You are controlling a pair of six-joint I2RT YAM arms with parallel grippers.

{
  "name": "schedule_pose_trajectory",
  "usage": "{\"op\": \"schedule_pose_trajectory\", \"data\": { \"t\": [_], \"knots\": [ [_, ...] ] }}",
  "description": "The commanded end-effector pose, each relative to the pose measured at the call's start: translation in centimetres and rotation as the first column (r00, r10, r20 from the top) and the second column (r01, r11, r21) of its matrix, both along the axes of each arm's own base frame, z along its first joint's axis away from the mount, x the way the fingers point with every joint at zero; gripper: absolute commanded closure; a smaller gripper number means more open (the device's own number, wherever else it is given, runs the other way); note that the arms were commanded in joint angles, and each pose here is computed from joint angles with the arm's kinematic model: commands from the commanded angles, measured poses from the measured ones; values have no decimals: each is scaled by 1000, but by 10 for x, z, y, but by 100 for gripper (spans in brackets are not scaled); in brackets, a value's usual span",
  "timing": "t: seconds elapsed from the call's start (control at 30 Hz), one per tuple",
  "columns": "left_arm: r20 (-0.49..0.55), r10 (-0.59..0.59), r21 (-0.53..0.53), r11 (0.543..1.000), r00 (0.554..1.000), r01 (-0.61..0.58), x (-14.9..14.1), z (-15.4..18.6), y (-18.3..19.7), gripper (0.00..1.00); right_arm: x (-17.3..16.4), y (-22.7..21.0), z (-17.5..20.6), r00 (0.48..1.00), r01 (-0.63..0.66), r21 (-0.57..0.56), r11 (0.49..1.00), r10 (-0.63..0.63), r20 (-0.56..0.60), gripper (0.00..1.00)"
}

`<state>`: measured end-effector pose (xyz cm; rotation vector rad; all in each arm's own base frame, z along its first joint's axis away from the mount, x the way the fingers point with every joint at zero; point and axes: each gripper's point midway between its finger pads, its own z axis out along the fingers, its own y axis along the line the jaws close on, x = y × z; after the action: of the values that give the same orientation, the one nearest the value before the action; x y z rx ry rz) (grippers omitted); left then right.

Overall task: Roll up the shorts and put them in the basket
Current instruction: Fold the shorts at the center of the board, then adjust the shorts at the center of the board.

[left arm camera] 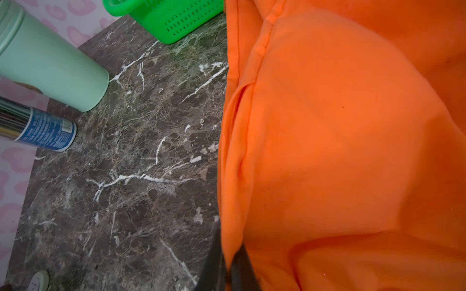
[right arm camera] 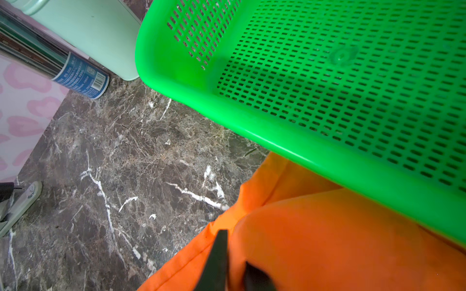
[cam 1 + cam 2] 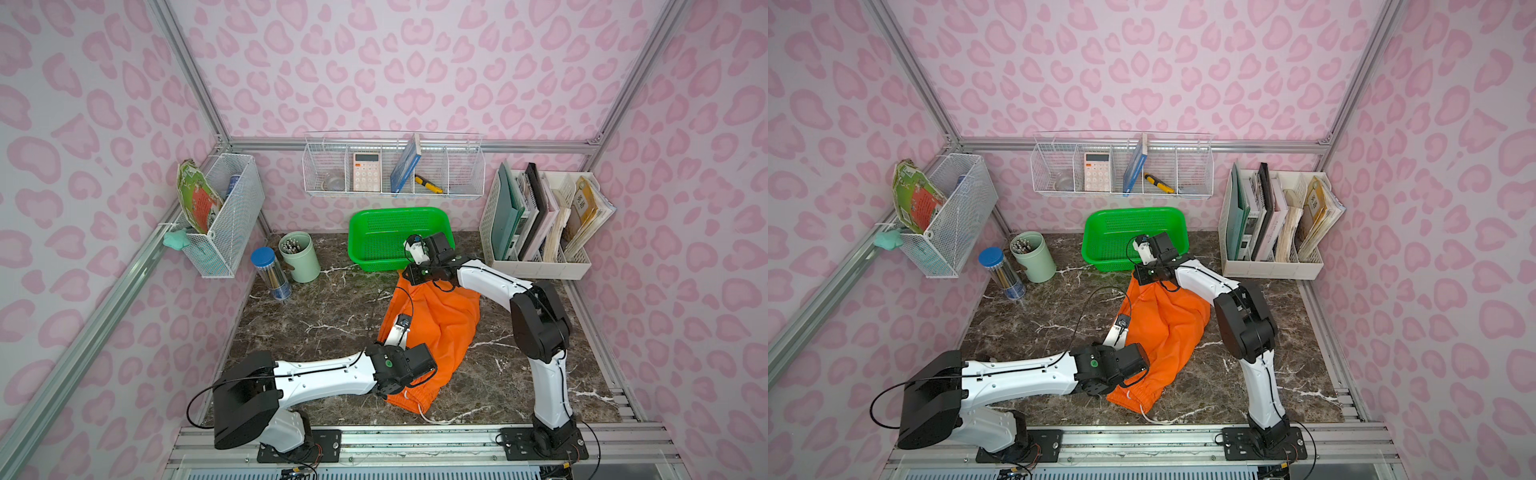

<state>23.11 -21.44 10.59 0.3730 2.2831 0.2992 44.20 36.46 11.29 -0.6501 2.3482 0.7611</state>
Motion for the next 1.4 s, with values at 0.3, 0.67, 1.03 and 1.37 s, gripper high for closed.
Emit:
{"op": "schedule_pose_trajectory", "data": {
  "t": [0.3,0.67,1.03,1.37],
  "knots": [
    [177,64,-98,994,982,-47,7,57,24,7,-2,-33,66,989,74,124,989,-88,115,6],
    [73,-190,-359,911,979,204,50,64,-34,20,-89,-147,13,961,273,-96,957,-276,-22,2],
    [-135,-281,-437,878,950,197,76,6,-63,97,-191,-186,-52,882,380,-99,920,-393,-259,2],
    [-277,-264,-416,900,924,132,76,-34,-61,100,-210,-168,-78,849,386,17,922,-349,-396,4]
  ]
}}
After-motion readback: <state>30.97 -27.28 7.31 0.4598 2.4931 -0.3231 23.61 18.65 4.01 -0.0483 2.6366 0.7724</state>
